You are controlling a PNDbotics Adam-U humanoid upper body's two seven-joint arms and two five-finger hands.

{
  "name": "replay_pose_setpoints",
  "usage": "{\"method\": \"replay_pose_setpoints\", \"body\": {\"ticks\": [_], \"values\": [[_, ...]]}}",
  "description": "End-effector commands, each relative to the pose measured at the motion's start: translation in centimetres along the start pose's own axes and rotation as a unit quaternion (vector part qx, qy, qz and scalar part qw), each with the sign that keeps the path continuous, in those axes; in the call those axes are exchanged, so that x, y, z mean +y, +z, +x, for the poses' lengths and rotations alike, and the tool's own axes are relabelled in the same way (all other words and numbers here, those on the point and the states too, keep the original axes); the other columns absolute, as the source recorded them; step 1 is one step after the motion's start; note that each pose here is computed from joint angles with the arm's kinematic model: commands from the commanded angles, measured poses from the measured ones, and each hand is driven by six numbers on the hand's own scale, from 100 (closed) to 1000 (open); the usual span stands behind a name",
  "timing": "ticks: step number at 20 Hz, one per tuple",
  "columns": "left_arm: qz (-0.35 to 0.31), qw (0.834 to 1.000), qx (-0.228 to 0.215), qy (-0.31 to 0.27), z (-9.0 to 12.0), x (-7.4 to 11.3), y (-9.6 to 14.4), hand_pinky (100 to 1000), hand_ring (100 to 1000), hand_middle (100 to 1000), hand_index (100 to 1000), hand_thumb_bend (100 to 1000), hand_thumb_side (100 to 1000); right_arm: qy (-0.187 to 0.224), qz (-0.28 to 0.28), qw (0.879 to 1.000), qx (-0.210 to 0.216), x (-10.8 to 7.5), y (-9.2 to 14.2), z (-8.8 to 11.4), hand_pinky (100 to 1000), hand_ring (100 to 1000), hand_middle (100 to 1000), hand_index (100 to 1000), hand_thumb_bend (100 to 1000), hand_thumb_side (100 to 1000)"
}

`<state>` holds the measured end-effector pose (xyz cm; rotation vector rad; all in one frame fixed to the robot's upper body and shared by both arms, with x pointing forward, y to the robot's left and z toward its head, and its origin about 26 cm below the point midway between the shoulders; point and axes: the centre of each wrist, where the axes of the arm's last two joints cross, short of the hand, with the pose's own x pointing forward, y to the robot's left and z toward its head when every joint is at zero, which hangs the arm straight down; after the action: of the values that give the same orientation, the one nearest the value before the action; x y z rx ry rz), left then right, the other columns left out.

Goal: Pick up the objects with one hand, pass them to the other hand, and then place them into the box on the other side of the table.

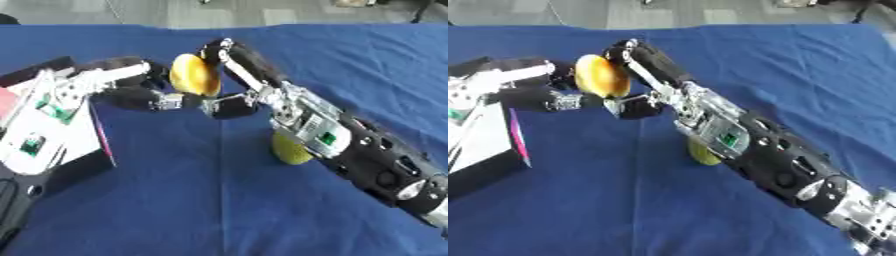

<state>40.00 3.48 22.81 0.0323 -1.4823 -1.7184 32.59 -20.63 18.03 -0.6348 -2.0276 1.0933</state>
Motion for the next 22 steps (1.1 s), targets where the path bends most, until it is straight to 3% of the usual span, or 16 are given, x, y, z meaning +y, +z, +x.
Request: {"method": "replay_pose_setpoints", "body": {"ticks": [1, 15, 18, 22], "values": [[0.013, 1.000, -0.004, -0.012, 0.7, 0.7, 0.4, 927, 887, 842, 798, 596, 866, 0.009, -0.008, 1.000, -0.013, -0.6, -0.3, 0.5, 678, 655, 496, 592, 169, 100], [0.030, 0.999, 0.015, 0.013, 0.1, 0.0, -0.7, 927, 883, 838, 791, 542, 897, 0.025, -0.012, 0.999, -0.041, -0.4, -0.3, 1.2, 679, 648, 496, 592, 195, 100], [0.031, 0.999, 0.017, 0.016, 0.1, 0.0, -0.9, 924, 879, 833, 786, 512, 895, 0.026, -0.012, 0.999, -0.044, -0.4, -0.3, 1.2, 679, 648, 499, 592, 197, 100], [0.037, 0.999, 0.021, 0.021, 0.0, -0.1, -1.0, 907, 862, 810, 766, 403, 877, 0.028, -0.011, 0.998, -0.046, -0.3, -0.3, 1.3, 679, 647, 499, 592, 200, 100]]}}
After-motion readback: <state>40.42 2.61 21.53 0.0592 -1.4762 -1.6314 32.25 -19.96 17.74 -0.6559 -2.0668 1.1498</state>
